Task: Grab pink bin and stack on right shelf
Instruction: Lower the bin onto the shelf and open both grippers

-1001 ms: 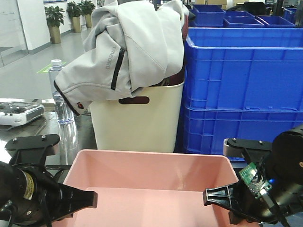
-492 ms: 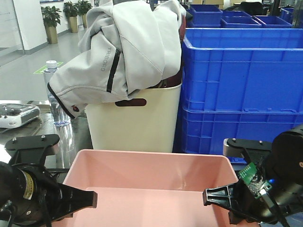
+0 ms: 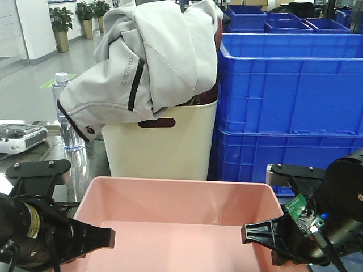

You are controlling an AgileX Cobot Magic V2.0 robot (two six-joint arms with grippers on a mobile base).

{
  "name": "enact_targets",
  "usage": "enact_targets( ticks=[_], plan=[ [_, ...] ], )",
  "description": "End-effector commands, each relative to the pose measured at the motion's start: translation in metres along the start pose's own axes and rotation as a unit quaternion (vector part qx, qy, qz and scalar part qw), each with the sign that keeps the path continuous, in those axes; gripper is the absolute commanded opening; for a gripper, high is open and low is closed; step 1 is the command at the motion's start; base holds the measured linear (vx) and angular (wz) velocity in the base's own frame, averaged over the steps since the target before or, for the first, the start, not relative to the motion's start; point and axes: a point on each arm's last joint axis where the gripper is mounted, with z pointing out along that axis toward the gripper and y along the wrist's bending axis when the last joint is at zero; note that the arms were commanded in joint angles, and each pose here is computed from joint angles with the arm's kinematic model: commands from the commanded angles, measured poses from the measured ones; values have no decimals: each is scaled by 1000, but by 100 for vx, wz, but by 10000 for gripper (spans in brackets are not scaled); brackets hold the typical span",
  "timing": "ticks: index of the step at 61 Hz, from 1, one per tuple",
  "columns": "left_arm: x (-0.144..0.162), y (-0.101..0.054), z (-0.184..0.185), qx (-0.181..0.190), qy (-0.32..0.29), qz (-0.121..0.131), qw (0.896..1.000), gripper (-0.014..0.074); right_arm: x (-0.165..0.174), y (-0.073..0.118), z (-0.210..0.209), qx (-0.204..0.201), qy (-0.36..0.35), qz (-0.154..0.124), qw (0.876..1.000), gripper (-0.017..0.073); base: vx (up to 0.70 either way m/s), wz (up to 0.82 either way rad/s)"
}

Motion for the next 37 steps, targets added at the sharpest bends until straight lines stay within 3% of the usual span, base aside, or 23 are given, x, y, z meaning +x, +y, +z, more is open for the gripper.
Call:
enact_targets(
  ticks=[1,11,18,27,37],
  plan=[
    [-13,12,-19,-35,-67,29,997,164,-11,-13,-15,42,-57,-48,996,-8,0,0],
    [-18,10,-19,-28,-91,43,994,165,-15,-10,-13,33,-74,-63,995,2,0,0],
    [-18,7,-12,-26,-85,63,994,199,-16,-9,-5,36,-63,-70,995,60,0,0],
    [-17,3,-1,-28,-61,85,994,339,-17,-8,4,39,-48,-71,996,218,0,0],
    [-16,1,4,-25,-53,88,994,512,-18,-6,4,35,-57,-78,995,435,0,0]
  ],
)
